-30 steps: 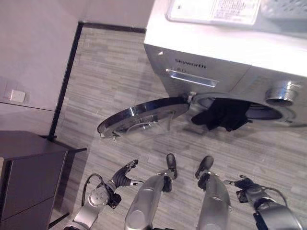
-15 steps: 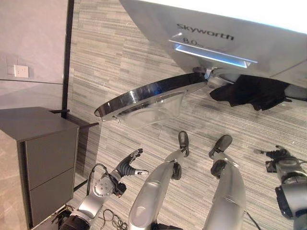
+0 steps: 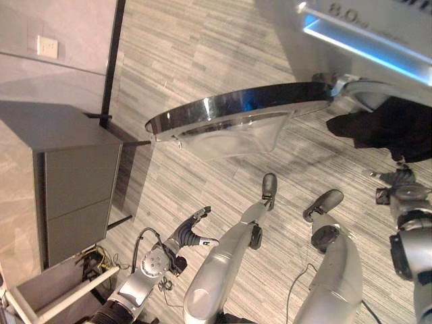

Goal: Grab the laundry basket,head to the washer,open it,put in the laundry and shut it.

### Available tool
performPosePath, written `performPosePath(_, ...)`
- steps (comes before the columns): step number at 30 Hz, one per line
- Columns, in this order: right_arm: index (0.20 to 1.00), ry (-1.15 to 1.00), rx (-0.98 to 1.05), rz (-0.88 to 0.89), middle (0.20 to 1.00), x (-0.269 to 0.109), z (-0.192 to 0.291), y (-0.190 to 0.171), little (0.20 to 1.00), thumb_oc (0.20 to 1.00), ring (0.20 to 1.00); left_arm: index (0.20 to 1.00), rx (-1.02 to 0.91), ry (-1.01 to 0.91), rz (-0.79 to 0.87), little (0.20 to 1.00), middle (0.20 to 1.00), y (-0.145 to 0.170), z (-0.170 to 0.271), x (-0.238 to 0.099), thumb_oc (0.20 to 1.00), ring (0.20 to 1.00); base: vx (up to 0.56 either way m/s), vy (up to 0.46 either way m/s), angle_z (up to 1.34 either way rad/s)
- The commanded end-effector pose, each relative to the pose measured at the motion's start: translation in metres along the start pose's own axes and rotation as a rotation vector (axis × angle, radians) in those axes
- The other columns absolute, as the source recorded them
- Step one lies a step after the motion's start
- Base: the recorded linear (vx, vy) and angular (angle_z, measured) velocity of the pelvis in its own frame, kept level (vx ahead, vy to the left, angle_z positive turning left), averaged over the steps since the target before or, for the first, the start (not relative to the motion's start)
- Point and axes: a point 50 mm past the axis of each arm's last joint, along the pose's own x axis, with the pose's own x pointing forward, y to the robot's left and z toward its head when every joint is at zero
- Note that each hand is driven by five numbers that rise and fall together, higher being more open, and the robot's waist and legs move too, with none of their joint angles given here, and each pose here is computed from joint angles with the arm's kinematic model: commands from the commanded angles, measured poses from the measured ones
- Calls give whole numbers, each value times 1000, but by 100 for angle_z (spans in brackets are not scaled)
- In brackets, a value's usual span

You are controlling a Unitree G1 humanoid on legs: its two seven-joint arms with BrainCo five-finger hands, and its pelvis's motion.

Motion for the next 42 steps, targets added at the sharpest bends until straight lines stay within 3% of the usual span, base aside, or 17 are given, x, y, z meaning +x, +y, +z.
performPosePath(1, 1000, 115, 12, -199, 1000, -2, -31, -70, 1000, 1000, 1000, 1000, 10, -58, 5, 1000, 1000, -3, 10, 2, 1000, 1000, 25, -73, 2)
performPosePath(7, 1000, 100, 66, -285, 1000, -7, -16, -111, 1000, 1000, 1000, 1000, 1, -92, 37, 1000, 1000, 5, 18, 1, 1000, 1000, 26, -45, -1)
performPosePath(13, 1000, -24, 152, -269, 1000, -5, 16, -108, 1000, 1000, 1000, 1000, 3, -122, 56, 1000, 1000, 7, 24, 5, 1000, 1000, 23, -21, -2)
performPosePath(25, 1000, -414, 277, -135, 1000, -17, 130, -60, 1000, 1000, 1000, 1000, 22, -151, 98, 1000, 1000, 13, 28, 5, 1000, 1000, 11, -34, 2)
performPosePath(30, 1000, -596, 452, 82, 1000, -39, 174, 9, 1000, 1000, 1000, 1000, 3, -137, 171, 1000, 1000, 22, 24, 3, 1000, 1000, -4, 4, -3)
performPosePath(31, 570, -620, 472, 120, 570, -45, 181, 22, 570, 570, 570, 1000, 5, -139, 175, 1000, 1000, 23, 24, 4, 1000, 1000, -14, -16, -13)
performPosePath(32, 376, -634, 504, 153, 376, -50, 186, 34, 376, 376, 376, 1000, 7, -139, 178, 1000, 1000, 23, 24, 4, 1000, 1000, -12, -14, -14)
performPosePath(33, 244, -639, 509, 182, 244, -55, 190, 45, 244, 244, 244, 1000, 8, -140, 170, 1000, 1000, 22, 24, 5, 1000, 1000, -9, -1, -9)
performPosePath(38, 200, -687, 565, 262, 200, -76, 215, 73, 200, 200, 200, 1000, 9, -140, 159, 1000, 1000, 19, 23, 3, 1000, 1000, -2, 7, -1)
performPosePath(42, 200, -771, 629, 196, 200, -85, 232, 53, 200, 200, 200, 1000, 13, -134, 160, 1000, 1000, 19, 21, 1, 1000, 1000, -11, 10, 7)
